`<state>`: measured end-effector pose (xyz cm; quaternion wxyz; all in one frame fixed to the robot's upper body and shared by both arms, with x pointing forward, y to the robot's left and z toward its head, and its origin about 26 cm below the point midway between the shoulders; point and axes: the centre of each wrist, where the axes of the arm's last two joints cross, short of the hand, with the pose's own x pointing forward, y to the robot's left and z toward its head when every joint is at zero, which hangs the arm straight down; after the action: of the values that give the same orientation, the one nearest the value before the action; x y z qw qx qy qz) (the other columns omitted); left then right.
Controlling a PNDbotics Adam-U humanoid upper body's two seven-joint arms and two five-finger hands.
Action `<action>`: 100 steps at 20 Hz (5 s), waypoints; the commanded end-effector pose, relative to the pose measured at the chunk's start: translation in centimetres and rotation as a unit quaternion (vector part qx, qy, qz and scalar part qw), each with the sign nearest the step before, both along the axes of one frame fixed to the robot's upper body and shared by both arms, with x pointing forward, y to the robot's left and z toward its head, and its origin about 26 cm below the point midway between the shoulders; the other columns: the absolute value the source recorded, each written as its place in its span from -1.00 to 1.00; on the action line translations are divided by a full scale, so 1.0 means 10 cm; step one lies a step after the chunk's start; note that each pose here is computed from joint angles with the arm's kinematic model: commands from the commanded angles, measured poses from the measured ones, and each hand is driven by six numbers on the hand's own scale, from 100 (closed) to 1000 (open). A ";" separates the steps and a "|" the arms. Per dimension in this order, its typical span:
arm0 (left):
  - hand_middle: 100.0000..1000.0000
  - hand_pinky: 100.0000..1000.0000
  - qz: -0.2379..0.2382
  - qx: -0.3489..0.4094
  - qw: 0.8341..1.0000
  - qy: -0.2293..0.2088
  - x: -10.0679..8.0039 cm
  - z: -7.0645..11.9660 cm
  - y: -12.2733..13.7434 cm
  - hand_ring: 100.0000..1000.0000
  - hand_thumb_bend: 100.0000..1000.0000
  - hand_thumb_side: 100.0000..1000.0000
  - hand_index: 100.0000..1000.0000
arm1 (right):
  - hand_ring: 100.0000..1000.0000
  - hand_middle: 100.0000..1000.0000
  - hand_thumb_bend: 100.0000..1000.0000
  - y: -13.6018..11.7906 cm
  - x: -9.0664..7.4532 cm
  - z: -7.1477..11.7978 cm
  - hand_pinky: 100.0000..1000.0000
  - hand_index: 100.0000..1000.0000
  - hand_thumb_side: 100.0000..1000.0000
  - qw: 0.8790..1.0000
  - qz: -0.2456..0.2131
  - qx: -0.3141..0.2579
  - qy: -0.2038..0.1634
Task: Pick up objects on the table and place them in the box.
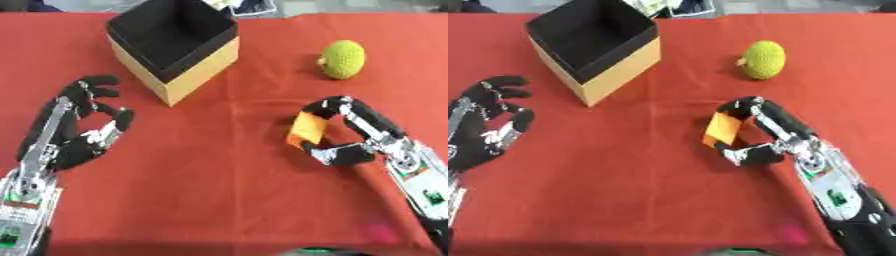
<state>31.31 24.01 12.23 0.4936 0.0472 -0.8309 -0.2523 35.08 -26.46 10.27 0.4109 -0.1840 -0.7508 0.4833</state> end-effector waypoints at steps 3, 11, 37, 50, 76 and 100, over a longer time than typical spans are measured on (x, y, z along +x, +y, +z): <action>0.47 0.15 -0.001 0.005 1.000 -0.012 0.00 0.07 0.00 0.46 -0.11 -0.13 0.60 | 0.12 -0.20 -0.71 -0.02 0.08 0.46 0.22 0.18 -1.00 0.997 -0.002 0.014 -0.072; 0.47 0.15 -0.009 0.007 1.000 -0.004 -0.01 0.03 -0.02 0.46 -0.12 -0.13 0.60 | 0.13 -0.16 -0.68 0.21 0.37 1.20 0.24 0.23 -1.00 0.989 0.020 0.013 -0.147; 0.47 0.15 -0.076 0.016 0.997 -0.015 0.03 0.14 -0.25 0.46 -0.13 -0.12 0.60 | 0.51 0.58 -0.37 1.28 1.37 1.70 0.46 0.84 -0.75 0.989 -0.025 -0.068 -0.130; 0.47 0.15 -0.064 0.013 0.998 -0.012 0.02 0.12 -0.21 0.46 -0.14 -0.13 0.60 | 0.60 0.74 -0.11 1.10 1.48 1.58 0.50 0.92 -0.46 0.967 -0.123 -0.097 -0.201; 0.47 0.15 -0.024 0.013 1.000 -0.005 0.00 0.05 -0.06 0.46 -0.16 -0.13 0.60 | 0.60 0.71 -0.31 -0.89 1.00 1.36 0.50 0.85 -0.42 0.975 -0.181 -0.120 -0.053; 0.47 0.15 -0.027 0.011 1.000 -0.006 0.00 0.06 -0.07 0.46 -0.18 -0.13 0.60 | 0.54 0.52 -0.54 -0.95 1.20 0.63 0.48 0.64 -0.62 0.965 -0.227 -0.123 0.054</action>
<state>31.33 23.00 12.18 0.4904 0.0248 -0.8276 -0.2720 46.83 -35.62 15.24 0.5344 -0.3576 -0.5975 0.4792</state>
